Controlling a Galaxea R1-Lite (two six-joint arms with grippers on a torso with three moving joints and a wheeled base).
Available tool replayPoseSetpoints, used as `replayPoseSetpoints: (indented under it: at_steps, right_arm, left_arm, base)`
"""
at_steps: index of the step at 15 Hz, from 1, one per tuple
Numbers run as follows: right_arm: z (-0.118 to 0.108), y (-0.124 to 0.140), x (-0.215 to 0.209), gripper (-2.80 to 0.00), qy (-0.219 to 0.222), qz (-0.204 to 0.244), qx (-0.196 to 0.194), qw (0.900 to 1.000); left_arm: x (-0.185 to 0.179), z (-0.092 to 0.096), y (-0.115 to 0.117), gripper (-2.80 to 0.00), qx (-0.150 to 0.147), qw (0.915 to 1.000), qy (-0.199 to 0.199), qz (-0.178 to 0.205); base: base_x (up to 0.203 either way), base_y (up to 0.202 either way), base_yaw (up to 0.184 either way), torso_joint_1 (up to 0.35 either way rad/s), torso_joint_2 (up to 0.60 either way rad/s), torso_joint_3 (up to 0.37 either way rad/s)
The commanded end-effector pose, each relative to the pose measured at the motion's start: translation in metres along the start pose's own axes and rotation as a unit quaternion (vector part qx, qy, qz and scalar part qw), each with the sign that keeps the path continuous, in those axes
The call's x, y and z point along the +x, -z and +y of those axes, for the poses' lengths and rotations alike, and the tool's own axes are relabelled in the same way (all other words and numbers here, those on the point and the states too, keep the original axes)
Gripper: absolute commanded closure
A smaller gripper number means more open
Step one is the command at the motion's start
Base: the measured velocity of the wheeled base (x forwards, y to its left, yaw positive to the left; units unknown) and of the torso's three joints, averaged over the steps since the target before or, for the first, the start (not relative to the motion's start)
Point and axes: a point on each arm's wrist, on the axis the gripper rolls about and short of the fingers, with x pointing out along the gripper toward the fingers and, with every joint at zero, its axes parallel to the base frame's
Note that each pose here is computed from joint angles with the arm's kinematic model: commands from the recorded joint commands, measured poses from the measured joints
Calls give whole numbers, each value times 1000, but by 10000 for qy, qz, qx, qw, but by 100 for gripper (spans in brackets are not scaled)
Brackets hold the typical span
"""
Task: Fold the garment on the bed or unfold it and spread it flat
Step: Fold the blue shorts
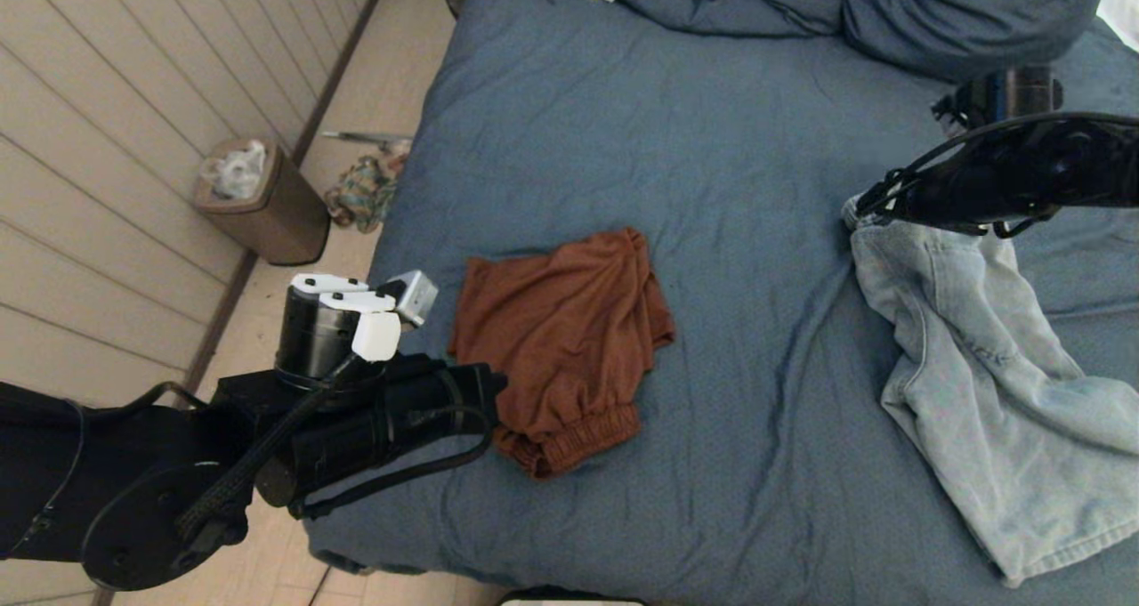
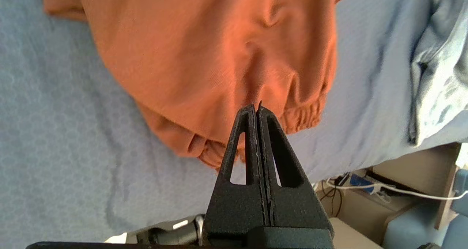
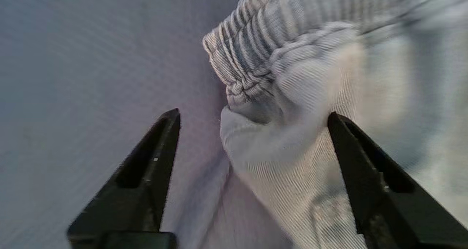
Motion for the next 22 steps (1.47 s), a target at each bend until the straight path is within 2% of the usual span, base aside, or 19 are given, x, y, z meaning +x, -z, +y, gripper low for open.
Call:
replayPoseSetpoints:
  at_steps: [1,6,9,10,14,16,22]
  right_arm:
    - [0,19,37,-280,69,237,-25,9997]
    - [-7,45,84,-280,228,217,-45,9995]
    - [-7,52,95,-280,205,161,-70,9996]
    - [-5,51,94,0,183,150,-73,9997]
    - [4,39,78,0,60,9,-76,10000]
    - [18,33,66,0,-97,-82,-115,9999]
    - [65,44,54,0,-588,8,-332,9977]
  left_arm:
    - [7,3,6,0,-12,9999,-68,125]
    - [25,10,20,0,-15,9997,-119,222]
    - [27,11,21,0,-18,9997,-124,215]
    - [28,11,22,0,-18,9997,-124,231]
    - [30,12,24,0,-19,9995,-139,272]
    - [31,12,25,0,-21,9995,-152,283]
    - [31,14,28,0,-19,9993,-174,331]
  base:
    - [0,0,0,0,0,0]
    - [0,0,0,0,0,0]
    - [0,0,0,0,0,0]
    - [0,0,0,0,0,0]
    - [0,0,0,0,0,0]
    - [0,0,0,0,0,0]
    - [0,0,0,0,0,0]
